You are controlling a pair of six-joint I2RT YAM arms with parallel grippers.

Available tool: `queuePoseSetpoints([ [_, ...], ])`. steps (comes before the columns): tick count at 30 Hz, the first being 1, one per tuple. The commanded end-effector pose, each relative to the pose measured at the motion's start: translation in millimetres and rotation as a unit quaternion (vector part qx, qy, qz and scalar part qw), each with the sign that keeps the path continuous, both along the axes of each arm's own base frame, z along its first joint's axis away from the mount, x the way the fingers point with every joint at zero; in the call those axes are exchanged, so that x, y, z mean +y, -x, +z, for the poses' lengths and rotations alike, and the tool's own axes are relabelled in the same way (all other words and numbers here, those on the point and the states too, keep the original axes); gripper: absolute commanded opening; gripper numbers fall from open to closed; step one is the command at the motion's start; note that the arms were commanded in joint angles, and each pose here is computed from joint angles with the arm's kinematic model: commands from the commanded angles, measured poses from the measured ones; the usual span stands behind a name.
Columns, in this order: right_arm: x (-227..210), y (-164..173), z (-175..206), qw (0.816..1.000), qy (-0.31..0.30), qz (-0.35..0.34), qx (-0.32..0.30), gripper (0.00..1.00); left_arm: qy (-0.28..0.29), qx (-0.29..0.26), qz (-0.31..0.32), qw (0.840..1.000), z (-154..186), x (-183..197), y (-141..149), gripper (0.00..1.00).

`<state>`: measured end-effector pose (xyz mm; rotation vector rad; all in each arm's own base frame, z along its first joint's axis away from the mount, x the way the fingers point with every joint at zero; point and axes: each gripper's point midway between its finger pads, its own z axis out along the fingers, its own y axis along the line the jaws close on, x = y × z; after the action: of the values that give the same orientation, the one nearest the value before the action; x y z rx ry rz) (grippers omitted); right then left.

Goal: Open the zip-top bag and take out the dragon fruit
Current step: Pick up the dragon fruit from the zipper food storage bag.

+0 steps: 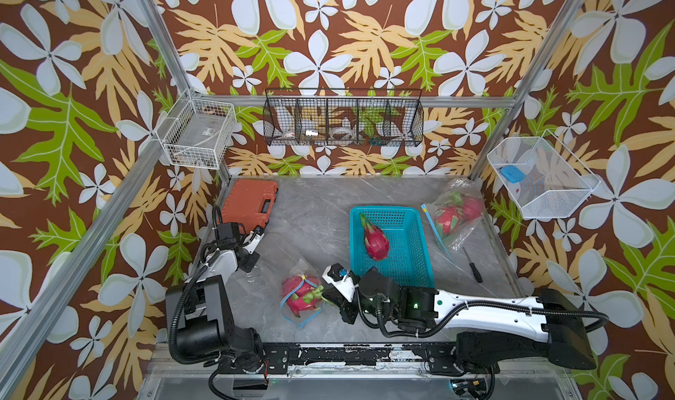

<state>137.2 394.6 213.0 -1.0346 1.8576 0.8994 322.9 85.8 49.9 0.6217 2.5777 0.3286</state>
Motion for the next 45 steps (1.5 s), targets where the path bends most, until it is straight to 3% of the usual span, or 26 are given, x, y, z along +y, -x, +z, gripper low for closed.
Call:
queuePoseSetpoints([
  [1,3.0,-1.1,27.7,0.997,-0.062,0.018,0.030,0.00,-0.022,-0.028,0.005,0.999,10.3,6.5,-9.9,0.00],
  [6,-11.0,-17.6,43.8,0.995,-0.091,0.011,0.048,0.00,-0.046,-0.035,-0.002,0.998,11.1,11.2,-7.9,0.00],
  [13,-41.5,-12.5,93.4,0.985,-0.140,0.062,0.077,0.00,-0.097,-0.023,0.014,0.995,-6.5,30.0,-6.0,0.00],
  [15,-48.5,-18.6,87.0,0.986,-0.132,0.052,0.086,0.00,-0.080,-0.024,0.022,0.996,-2.6,27.3,-10.8,0.00],
  [18,-52.8,-32.9,64.5,0.989,-0.112,0.028,0.092,0.00,0.016,-0.040,0.005,0.999,31.8,-5.5,-18.8,0.01],
  [21,-46.6,-39.4,44.4,0.991,-0.090,0.033,0.093,0.00,0.105,-0.007,-0.117,0.988,65.8,-73.5,2.1,0.64],
  [22,-42.8,-42.0,36.7,0.992,-0.078,0.035,0.095,0.00,0.120,-0.004,-0.167,0.979,77.5,-95.7,9.2,0.84],
  [23,-39.9,-40.9,31.6,0.992,-0.070,0.044,0.100,0.00,0.125,-0.005,-0.209,0.970,86.2,-112.6,15.3,0.95],
  [24,-37.0,-40.0,24.9,0.991,-0.059,0.053,0.104,0.00,0.115,-0.010,-0.256,0.960,94.4,-129.0,19.0,1.00],
  [28,-36.6,-39.1,3.0,0.992,-0.019,0.064,0.108,0.00,0.012,0.002,-0.428,0.904,98.9,-164.7,21.5,1.00],
  [30,-38.3,-37.9,-3.5,0.992,-0.005,0.068,0.107,0.00,0.007,0.027,-0.473,0.880,99.6,-179.3,15.2,1.00],
  [34,-40.9,-37.7,-11.8,0.993,0.016,0.074,0.095,0.00,-0.032,0.032,-0.612,0.790,110.6,-203.9,8.7,1.00],
  [39,-37.2,-43.0,-8.2,0.993,0.029,0.079,0.079,0.00,-0.029,0.054,-0.713,0.698,122.0,-232.1,21.1,1.00],
  [42,-38.0,-43.7,0.0,0.994,0.035,0.089,0.049,0.00,-0.026,0.069,-0.738,0.671,119.2,-246.6,24.6,1.00],
  [45,-40.4,-46.8,5.1,0.995,0.046,0.090,0.019,0.00,-0.020,0.082,-0.751,0.655,109.2,-258.1,21.3,0.98],
])
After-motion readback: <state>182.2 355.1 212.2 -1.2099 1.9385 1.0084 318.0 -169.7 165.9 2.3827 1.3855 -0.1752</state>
